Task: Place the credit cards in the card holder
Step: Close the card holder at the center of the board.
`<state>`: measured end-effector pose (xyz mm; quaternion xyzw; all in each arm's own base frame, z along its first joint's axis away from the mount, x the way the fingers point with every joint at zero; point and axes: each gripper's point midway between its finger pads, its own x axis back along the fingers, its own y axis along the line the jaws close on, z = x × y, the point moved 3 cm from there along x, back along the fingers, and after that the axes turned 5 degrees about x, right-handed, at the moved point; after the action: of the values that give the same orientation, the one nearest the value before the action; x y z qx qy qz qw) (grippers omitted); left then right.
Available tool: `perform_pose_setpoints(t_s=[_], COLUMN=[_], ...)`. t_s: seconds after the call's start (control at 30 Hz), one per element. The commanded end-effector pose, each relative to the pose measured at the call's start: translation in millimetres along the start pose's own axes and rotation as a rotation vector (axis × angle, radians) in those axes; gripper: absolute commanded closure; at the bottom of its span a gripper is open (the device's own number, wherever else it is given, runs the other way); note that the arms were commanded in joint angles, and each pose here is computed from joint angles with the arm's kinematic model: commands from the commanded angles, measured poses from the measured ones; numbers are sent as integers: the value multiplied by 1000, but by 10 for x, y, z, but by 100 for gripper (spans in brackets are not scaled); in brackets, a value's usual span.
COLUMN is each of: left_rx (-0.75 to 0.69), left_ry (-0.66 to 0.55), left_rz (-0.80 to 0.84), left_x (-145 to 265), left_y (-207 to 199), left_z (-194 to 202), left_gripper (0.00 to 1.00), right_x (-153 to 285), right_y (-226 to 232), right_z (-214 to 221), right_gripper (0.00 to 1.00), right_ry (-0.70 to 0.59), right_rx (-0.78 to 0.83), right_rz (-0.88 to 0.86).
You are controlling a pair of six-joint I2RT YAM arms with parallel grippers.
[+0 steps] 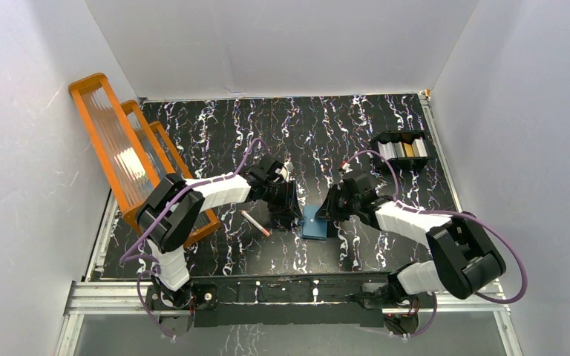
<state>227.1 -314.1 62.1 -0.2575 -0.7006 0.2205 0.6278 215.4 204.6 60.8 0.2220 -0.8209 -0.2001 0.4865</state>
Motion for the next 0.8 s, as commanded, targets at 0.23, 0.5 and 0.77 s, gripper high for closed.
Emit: perform_pose_setpoints(t_s=[0.23, 0.5, 0.77], left_rx=[-17, -3, 13], left_ry=[33, 40, 26], left_rz=[51, 41, -48], left_x=[-60, -138, -162], left_y=[-63, -19, 125], left_z=[11, 11, 0], left_gripper=[66, 67, 69], right_x=[-139, -139, -5], right_y=[126, 161, 361], right_z=[2, 29, -26], right_gripper=[72, 76, 68], right_ry=[30, 26, 7], right_rx=[22, 9, -32], right_rz=[-34, -70, -157])
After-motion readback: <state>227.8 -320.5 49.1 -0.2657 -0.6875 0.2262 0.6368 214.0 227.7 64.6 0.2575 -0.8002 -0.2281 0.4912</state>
